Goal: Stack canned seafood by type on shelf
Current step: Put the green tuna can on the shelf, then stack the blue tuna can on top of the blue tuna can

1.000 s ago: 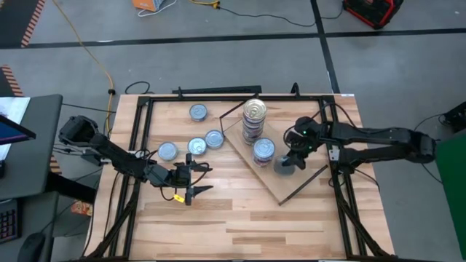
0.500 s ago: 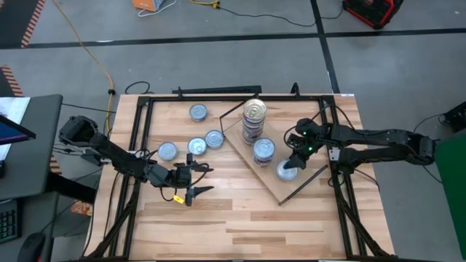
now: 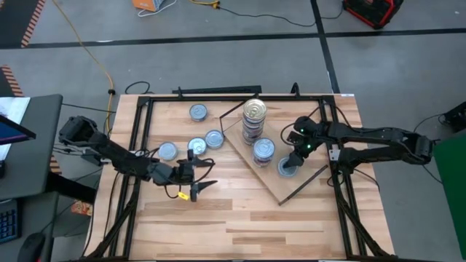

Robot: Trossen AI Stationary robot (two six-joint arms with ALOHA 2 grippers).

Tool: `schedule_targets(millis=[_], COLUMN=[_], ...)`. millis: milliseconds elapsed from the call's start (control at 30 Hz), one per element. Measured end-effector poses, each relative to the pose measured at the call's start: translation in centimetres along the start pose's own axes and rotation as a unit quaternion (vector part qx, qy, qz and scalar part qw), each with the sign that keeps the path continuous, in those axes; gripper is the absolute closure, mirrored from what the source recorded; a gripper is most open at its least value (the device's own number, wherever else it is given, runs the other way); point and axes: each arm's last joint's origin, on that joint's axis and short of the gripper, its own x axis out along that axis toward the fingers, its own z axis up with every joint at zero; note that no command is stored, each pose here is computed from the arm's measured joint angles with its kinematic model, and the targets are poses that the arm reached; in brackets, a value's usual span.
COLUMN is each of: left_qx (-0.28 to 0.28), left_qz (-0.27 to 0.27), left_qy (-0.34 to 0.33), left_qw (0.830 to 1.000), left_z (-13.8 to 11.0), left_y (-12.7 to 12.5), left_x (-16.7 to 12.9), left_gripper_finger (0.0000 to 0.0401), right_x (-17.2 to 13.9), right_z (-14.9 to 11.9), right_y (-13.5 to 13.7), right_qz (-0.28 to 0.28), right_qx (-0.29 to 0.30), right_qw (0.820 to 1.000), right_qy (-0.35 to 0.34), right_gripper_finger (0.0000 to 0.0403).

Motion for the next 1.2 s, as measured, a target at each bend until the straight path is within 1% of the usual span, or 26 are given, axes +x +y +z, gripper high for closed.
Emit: schedule_targets(millis=[167,300,367,467,567,667,767,867,1000,1100,1200], left_qx=[-0.002,0.001,0.011,0.028,0.041,0.037,0.032,0.012,-0.009,-0.019,-0.019], left_qz=[0.012,0.016,0.029,0.042,0.037,0.041,0.059,0.063,0.07,0.083,0.092], left_qy=[0.011,0.022,0.026,0.041,0.067,0.093,0.112,0.132,0.166,0.193,0.216], left_qw=[1.0,1.0,0.999,0.998,0.996,0.994,0.991,0.989,0.984,0.978,0.972], left_z=[-0.2,-0.4,-0.5,-0.8,-1.4,-1.7,-1.5,-0.9,-0.5,-0.7,-1.0], left_y=[0.6,1.0,1.1,1.3,1.3,1.5,2.0,2.6,3.4,3.9,4.2], left_x=[0.3,0.5,0.5,0.5,0.5,0.2,-0.6,-1.7,-3.3,-4.2,-4.7], left_gripper_finger=[0.011,0.011,0.011,0.011,0.011,0.011,0.011,0.011,0.011,0.011,0.011], right_x=[-0.7,-1.5,-1.9,-2.8,-4.2,-5.7,-6.3,-6.2,-6.2,-5.7,-5.3], right_z=[0.6,1.1,1.4,1.8,2.5,3.6,3.9,3.2,1.8,0.7,0.4], right_y=[0.7,1.1,1.4,1.7,2.3,3.7,5.6,6.8,8.7,10.1,11.8], right_qz=[-0.003,-0.022,-0.03,-0.06,-0.097,-0.11,-0.106,-0.105,-0.069,-0.042,0.006], right_qx=[-0.005,0.0,-0.005,-0.014,-0.024,-0.047,-0.102,-0.135,-0.136,-0.127,-0.169], right_qw=[1.0,1.0,1.0,0.998,0.995,0.993,0.988,0.984,0.987,0.991,0.985], right_qy=[0.002,0.004,0.002,0.001,0.001,-0.019,-0.045,-0.041,-0.039,-0.022,-0.038], right_gripper_finger=[0.0026,0.0024,0.0024,0.0024,0.0023,0.0023,0.0023,0.0023,0.0023,0.0023,0.0023])
